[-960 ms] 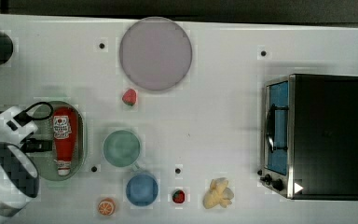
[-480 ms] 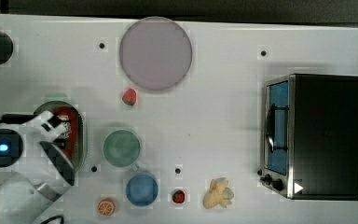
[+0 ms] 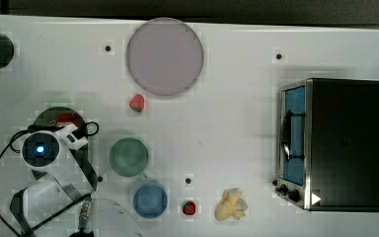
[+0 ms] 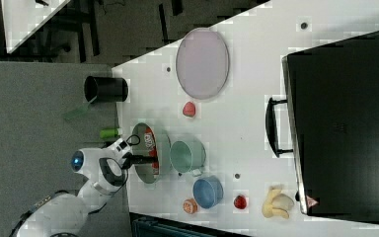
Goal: Pick ketchup from strainer and place it on the table
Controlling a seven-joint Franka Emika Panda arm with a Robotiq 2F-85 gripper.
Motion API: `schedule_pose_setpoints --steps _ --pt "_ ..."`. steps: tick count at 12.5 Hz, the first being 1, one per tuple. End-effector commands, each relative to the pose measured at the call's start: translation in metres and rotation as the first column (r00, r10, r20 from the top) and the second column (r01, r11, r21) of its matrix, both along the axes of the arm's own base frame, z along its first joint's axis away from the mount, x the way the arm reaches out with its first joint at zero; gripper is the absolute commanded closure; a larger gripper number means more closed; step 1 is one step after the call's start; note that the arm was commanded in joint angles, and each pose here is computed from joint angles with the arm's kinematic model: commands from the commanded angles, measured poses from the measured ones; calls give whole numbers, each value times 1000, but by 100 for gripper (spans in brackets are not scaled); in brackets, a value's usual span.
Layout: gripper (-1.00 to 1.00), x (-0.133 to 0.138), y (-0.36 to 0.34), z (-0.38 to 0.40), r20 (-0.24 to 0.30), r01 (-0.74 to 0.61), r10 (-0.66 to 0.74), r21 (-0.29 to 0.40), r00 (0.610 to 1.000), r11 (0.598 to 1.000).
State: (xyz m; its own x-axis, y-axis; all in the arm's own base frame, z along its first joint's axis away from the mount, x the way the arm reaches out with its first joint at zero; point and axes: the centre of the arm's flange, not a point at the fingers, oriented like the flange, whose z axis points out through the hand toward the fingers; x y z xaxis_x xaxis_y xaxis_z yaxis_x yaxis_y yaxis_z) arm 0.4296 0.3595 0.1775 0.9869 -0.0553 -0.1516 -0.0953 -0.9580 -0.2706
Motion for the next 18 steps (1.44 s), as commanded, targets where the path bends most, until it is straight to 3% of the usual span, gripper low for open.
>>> schedule_pose_setpoints --steps 1,4,8,11,13,16,18 --pt "-92 3 4 -6 33 31 -31 9 999 999" --pt "-21 2 6 -12 68 9 -9 8 998 1000" --pt "-17 1 15 15 106 -11 9 15 994 1000" --pt "-17 14 4 70 146 -10 19 -66 989 998" --pt "-17 24 -11 115 128 51 -36 -117 991 992" --pt "-17 47 -41 182 54 168 -162 -145 985 975" --pt "-17 70 -76 212 43 200 -196 -176 980 964"
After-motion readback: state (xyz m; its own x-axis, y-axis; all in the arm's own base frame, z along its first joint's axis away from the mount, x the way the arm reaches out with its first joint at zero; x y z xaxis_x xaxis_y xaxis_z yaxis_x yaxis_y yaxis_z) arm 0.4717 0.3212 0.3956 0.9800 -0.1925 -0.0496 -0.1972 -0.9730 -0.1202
